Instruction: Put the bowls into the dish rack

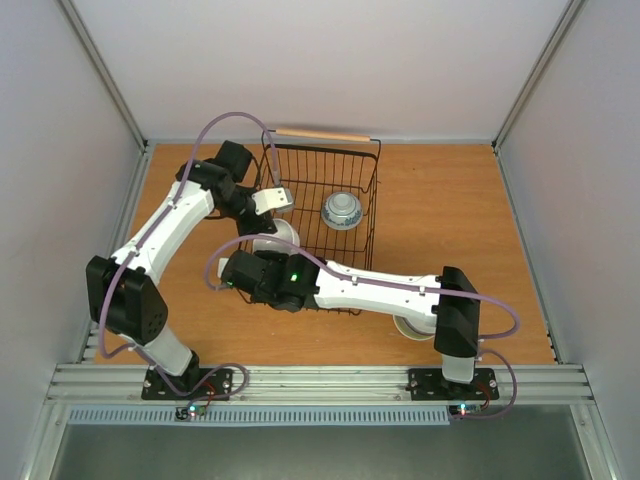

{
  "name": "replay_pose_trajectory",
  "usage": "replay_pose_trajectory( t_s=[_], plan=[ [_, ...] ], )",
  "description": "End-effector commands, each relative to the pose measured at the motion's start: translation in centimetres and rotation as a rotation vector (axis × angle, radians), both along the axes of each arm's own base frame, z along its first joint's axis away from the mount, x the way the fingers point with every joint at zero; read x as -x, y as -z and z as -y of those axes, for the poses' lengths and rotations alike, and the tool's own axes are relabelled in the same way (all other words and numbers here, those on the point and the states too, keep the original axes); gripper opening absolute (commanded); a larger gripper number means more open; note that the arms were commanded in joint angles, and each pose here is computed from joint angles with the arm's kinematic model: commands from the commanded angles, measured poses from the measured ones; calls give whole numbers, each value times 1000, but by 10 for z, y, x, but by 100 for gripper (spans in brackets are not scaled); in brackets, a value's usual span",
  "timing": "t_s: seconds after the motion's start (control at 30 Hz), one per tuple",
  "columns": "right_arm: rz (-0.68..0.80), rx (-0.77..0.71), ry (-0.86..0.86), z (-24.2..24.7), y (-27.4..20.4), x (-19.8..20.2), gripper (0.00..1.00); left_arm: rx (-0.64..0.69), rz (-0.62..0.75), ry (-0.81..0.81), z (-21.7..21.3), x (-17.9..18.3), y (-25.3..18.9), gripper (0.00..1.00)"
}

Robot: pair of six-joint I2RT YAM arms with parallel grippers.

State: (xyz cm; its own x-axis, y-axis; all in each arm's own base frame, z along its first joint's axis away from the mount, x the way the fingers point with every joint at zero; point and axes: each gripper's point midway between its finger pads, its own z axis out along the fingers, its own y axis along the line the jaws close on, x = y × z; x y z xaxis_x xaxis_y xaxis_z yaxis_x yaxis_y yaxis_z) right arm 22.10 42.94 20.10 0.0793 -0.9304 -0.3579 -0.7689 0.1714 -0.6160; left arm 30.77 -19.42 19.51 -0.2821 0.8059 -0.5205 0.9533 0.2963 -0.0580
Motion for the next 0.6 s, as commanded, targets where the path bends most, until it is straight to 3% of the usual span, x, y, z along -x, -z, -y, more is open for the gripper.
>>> replay_pose_trajectory(
  t_s=[0.0, 0.13, 0.23, 0.3, 0.43, 0.57],
  plan=[
    [153, -44, 93, 11, -34, -31, 1, -51, -108, 55, -6, 31, 13, 0],
    [201, -96, 134, 15, -45, -37, 8, -34, -63, 46, -3, 24, 10, 0],
    [221, -177, 167, 22, -61, -37, 41, -6, -7, 28, 1, 14, 3, 0],
    [227, -244, 184, 28, -77, -35, 55, 17, 47, -2, 4, 3, -3, 0],
    [207, -410, 206, 47, -109, -25, 68, 79, 146, -75, 12, -21, -15, 1],
    [118, -606, 221, 69, -139, -13, 79, 139, 156, -107, 20, -30, -25, 1]
  ],
)
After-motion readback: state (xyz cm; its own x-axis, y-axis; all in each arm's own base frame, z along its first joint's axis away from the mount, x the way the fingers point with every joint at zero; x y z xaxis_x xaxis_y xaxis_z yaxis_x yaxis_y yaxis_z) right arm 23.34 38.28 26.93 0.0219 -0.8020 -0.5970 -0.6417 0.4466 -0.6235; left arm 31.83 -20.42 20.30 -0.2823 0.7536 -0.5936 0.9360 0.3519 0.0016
